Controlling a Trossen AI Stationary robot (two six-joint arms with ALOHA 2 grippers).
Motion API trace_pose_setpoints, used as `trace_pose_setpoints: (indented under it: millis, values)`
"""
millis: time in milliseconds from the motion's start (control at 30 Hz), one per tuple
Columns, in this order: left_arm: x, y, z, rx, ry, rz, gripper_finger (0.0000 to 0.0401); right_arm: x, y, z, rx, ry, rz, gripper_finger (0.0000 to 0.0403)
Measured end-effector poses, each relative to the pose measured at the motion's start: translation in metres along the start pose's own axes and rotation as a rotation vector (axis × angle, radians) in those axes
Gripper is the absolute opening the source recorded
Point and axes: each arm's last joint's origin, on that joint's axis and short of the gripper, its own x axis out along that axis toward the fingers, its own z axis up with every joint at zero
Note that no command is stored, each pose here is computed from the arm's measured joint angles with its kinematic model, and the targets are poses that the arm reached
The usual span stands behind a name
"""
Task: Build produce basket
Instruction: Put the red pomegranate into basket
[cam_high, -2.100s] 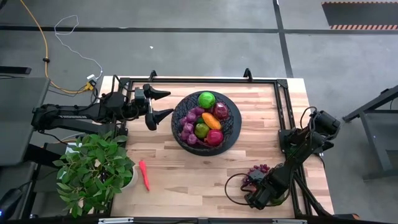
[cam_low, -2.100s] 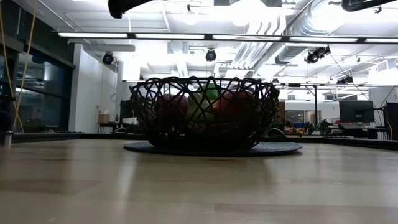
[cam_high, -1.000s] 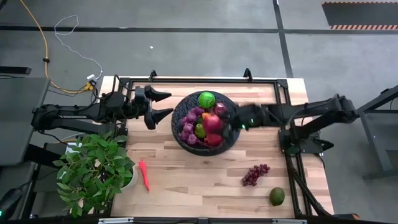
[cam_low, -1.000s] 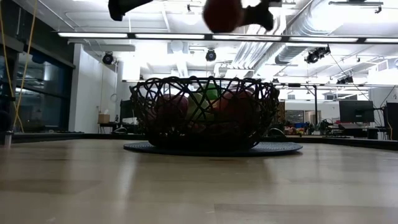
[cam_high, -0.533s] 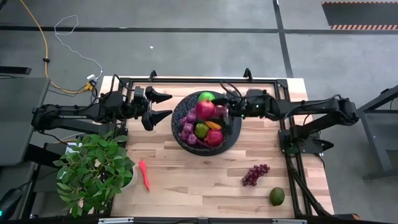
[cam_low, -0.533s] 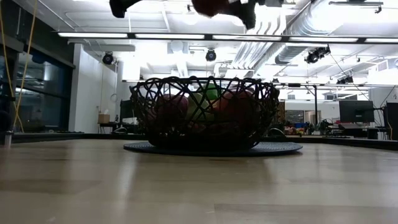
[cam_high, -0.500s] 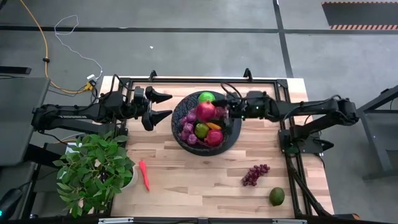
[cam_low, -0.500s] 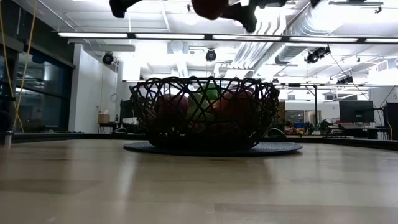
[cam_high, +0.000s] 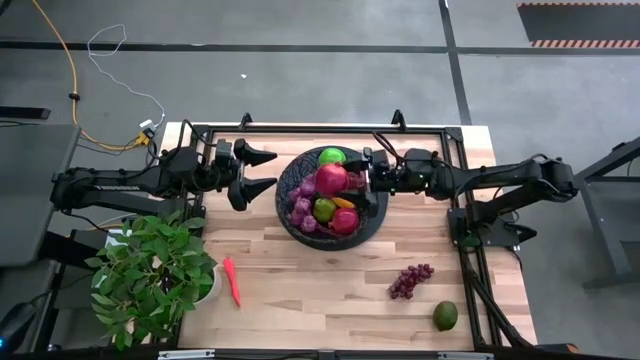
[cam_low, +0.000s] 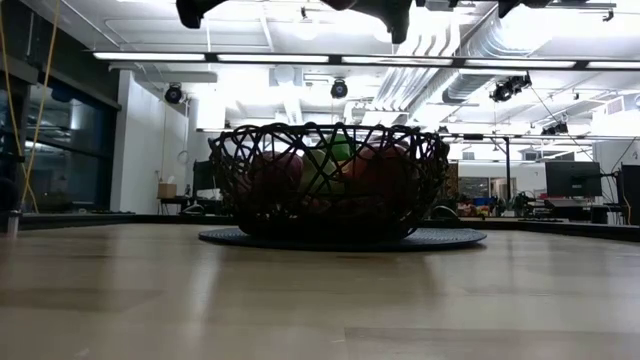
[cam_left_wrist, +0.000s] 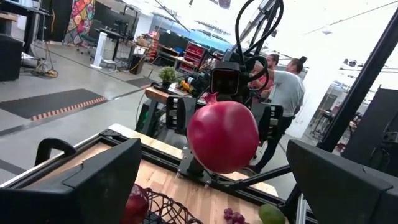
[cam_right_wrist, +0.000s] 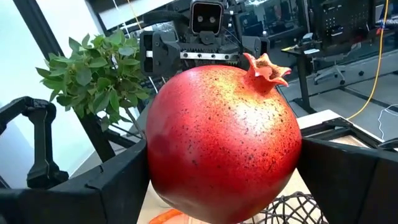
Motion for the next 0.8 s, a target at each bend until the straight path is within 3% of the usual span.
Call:
trace_pose_setpoints:
  millis: [433,800]
  values:
    - [0.0,0.0,0.0,0.019,0.0,0.0,0.0388,0.0,-0.001,-0.004,0.03,0.042,-0.013,0.0335]
    - [0.0,0.0,0.0,0.019,0.0,0.001,0.0388,-0.021,-0.017,-0.057,0.084,0.615,-0.283,0.0335]
